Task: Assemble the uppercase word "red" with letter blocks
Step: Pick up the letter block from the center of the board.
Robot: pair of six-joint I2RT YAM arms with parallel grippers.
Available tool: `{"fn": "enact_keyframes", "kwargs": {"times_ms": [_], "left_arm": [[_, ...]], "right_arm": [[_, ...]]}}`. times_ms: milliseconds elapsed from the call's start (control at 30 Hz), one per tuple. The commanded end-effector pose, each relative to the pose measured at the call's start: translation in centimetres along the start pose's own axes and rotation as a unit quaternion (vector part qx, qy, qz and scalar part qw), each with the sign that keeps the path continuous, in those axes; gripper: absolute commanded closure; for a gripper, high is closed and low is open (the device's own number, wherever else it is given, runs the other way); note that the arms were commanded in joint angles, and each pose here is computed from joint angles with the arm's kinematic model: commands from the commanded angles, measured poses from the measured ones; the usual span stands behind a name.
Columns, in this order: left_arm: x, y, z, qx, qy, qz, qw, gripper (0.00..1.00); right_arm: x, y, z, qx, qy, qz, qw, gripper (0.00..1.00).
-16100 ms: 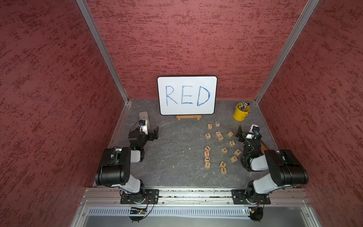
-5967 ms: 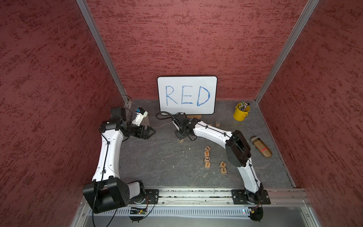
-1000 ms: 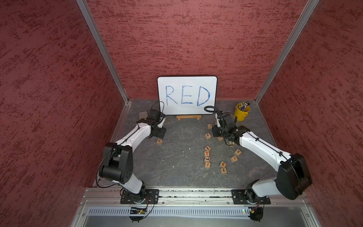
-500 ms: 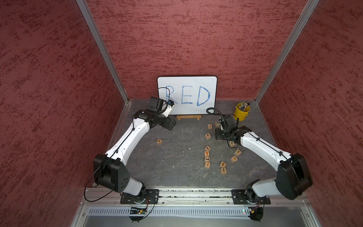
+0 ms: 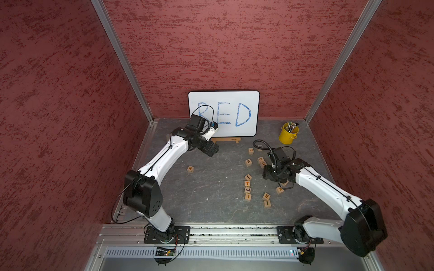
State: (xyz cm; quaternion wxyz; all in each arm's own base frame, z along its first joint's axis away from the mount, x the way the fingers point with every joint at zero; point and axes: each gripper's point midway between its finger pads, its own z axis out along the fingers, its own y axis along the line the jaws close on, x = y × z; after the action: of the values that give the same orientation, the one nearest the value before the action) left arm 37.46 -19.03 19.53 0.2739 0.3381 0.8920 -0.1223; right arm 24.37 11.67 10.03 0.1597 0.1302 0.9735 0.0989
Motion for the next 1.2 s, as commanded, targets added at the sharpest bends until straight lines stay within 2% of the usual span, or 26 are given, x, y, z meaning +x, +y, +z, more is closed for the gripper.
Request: {"fn": "enact_keyframes", "kwargs": {"times_ms": [0,133,467,733,1167], "left_arm": [[-1.0,-0.5,0.4,0.012,-0.023,0.019,0.999,0.00],[-1.5,-0.9,0.7,0.022,-0.029,0.021,0.999,0.00],[-1.4,-1.5,0.9,0.030,-0.042,0.026,0.998,0.01],[-1.0,-1.9,1.5,0.040,-0.043,0.025,0.998,0.00],[-0.4,-2.1,1.2,0.040,-0.046,0.026,0.998,0.00]], "right_arm": [[2.7,-0.5,0.2,-0.005,0.047,0.061,0.997,0.33],[4.7,0.2,0.8,-0.015,0.080,0.069,0.994,0.31],[7.7,0.2,2.6,-0.002,0.085,0.106,0.991,0.38],[7.3,-1.1,1.8,0.021,0.055,0.127,0.990,0.39],[8.4,-0.9,3.9,0.018,0.082,0.125,0.989,0.41]]}}
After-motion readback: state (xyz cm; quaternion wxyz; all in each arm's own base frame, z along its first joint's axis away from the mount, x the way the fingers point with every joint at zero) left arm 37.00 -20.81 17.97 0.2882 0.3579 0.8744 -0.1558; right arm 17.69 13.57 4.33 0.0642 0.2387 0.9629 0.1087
